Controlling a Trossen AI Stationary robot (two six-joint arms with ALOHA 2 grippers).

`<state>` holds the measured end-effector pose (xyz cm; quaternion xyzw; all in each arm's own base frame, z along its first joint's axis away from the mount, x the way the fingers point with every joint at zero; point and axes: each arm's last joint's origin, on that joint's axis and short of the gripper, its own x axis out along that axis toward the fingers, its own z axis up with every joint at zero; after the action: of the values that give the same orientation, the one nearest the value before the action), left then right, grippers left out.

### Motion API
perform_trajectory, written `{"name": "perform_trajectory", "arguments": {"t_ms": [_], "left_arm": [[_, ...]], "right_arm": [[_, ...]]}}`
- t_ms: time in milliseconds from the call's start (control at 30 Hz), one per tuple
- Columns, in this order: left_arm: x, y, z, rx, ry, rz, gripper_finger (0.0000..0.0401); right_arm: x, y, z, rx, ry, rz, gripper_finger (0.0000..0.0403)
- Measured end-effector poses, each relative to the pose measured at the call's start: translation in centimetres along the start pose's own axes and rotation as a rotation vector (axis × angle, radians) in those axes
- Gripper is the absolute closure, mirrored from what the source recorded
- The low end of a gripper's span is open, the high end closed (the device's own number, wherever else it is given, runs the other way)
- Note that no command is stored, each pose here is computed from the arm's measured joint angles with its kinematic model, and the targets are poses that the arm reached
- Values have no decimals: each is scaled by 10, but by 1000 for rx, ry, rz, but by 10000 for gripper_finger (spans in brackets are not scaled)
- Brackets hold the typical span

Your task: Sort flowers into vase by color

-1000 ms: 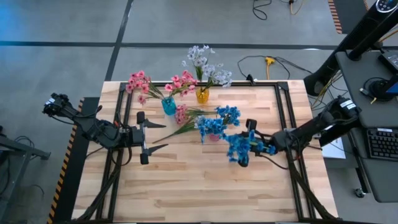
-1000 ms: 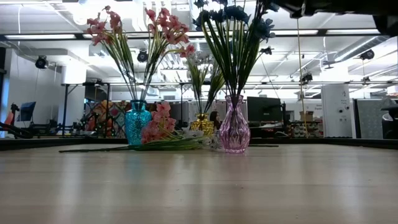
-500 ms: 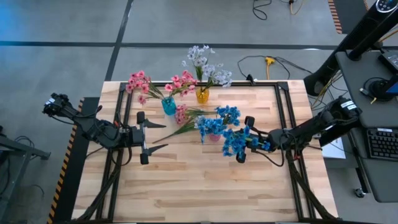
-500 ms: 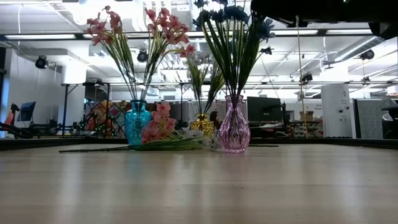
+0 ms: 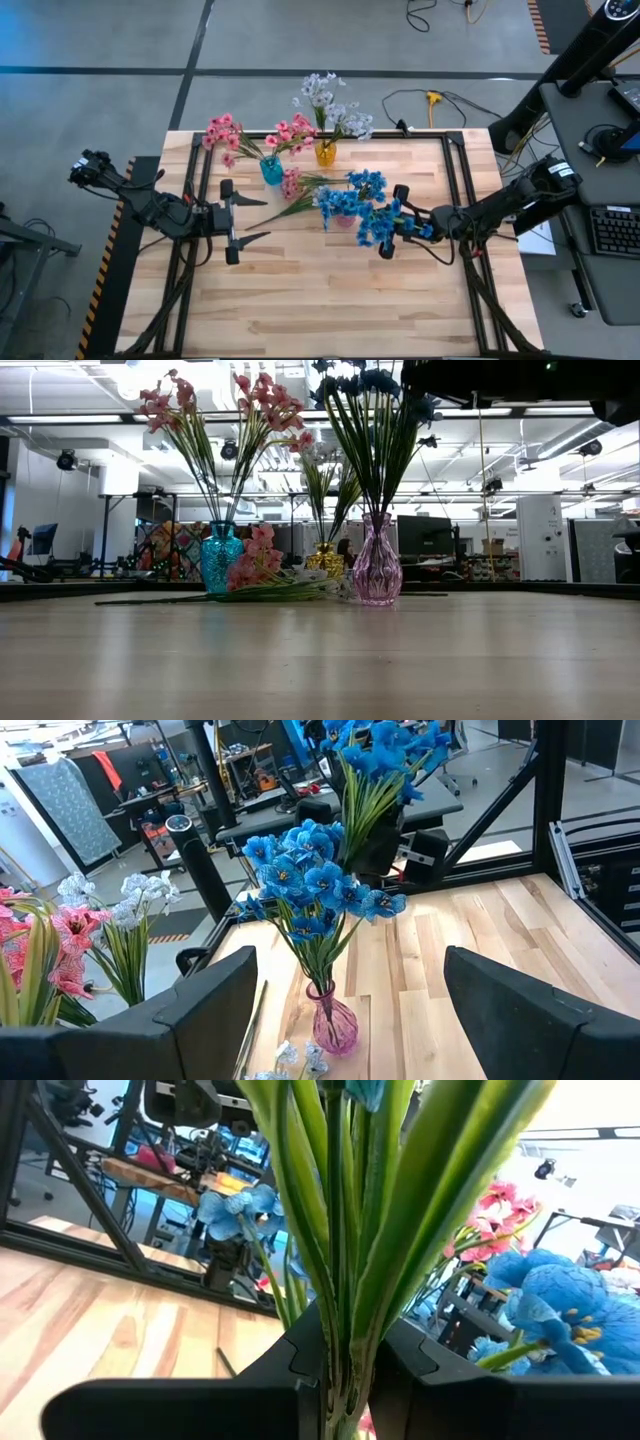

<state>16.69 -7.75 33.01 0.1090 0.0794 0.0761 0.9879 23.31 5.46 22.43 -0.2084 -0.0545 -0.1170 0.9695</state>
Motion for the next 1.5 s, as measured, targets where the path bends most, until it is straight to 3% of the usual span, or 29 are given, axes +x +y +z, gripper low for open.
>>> {"name": "perform_trajectory", "arguments": {"t_ms": [1500], "left_arm": [[0, 0, 0, 2, 0, 0, 99]], "right_arm": [[3, -4, -7, 57, 47, -14, 365]]}}
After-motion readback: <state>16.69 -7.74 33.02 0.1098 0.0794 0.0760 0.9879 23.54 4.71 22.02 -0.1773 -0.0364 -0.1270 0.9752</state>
